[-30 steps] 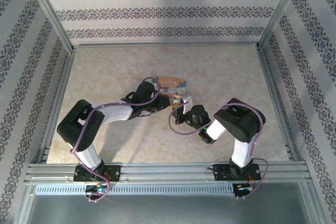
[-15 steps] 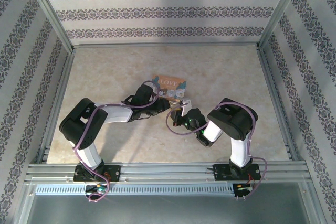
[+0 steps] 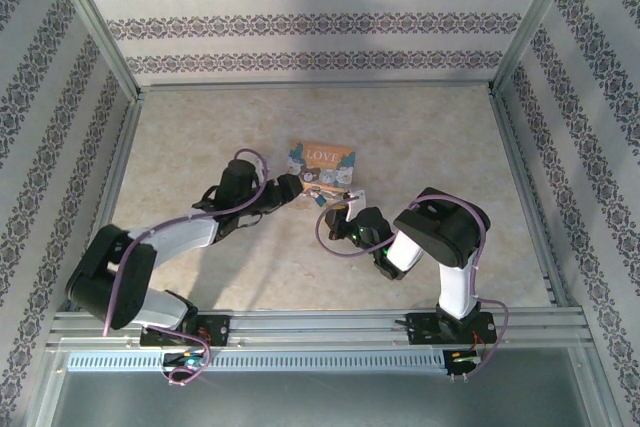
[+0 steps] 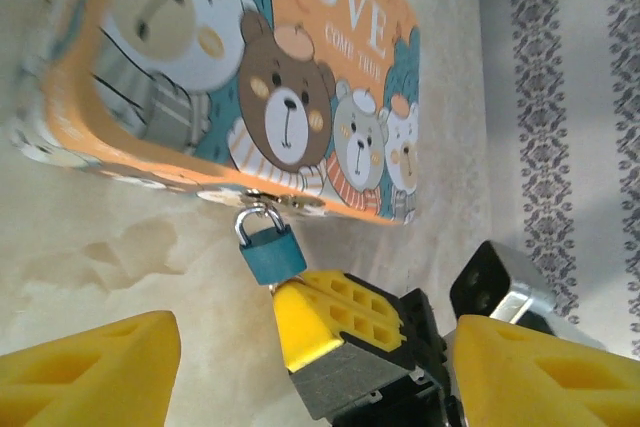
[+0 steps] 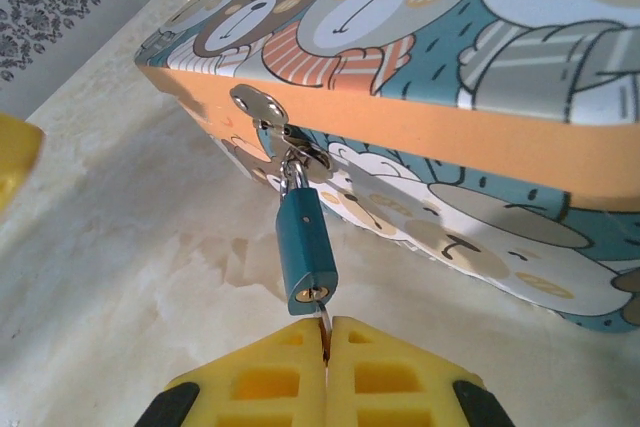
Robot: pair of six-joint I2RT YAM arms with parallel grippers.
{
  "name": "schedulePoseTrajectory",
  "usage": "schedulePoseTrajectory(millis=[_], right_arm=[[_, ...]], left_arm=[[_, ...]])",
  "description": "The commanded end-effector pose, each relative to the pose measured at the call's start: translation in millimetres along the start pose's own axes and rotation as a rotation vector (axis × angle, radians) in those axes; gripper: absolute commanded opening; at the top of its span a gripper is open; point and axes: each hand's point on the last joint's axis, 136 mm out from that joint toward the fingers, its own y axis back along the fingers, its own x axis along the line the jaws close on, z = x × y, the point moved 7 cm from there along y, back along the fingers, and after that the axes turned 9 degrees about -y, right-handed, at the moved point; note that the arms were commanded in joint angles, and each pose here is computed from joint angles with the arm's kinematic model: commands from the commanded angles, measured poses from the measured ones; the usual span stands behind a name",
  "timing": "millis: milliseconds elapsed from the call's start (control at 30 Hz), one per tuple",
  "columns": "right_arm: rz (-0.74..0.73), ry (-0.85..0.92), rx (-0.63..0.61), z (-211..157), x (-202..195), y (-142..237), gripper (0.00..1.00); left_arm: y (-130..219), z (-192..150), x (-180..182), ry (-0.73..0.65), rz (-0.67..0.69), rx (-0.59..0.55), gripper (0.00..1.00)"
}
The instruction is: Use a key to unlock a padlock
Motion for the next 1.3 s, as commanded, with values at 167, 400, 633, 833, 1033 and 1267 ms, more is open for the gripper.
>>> schedulePoseTrajectory(millis=[167,400,633,833,1033,1267], right_arm=[[0.090,-0.074,-0.053,10.7,22.8,7.9,0.00],[0.092,-0.200,-0.023,6.6,26.2,8.9,0.00],[0.088,-0.303,0.001,3.1,30.9,9.5,0.00],[0.071,-0.365,0.035,1.1,36.2,5.0,0.00],[0.063,-0.393,0.053,-0.2,43.1,3.2,0.00],[0.052,-0.391,0.058,-0.6,44.0,3.7,0.00]], left_arm=[[49.5,17.9,9.7,0.015,0.018,-0.091,0.76],[62.0,17.5,9.4,0.047,-0.005,-0.108,0.76],[57.7,4.8,19.3,0.153,-0.034,-0.094,0.71],[45.7,-7.0,22.8,0.243,-0.086,-0.075,0.63],[33.4,-12.9,21.8,0.278,-0.110,-0.044,0.57],[15.4,-25.5,18.1,0.296,-0.129,-0.013,0.55]])
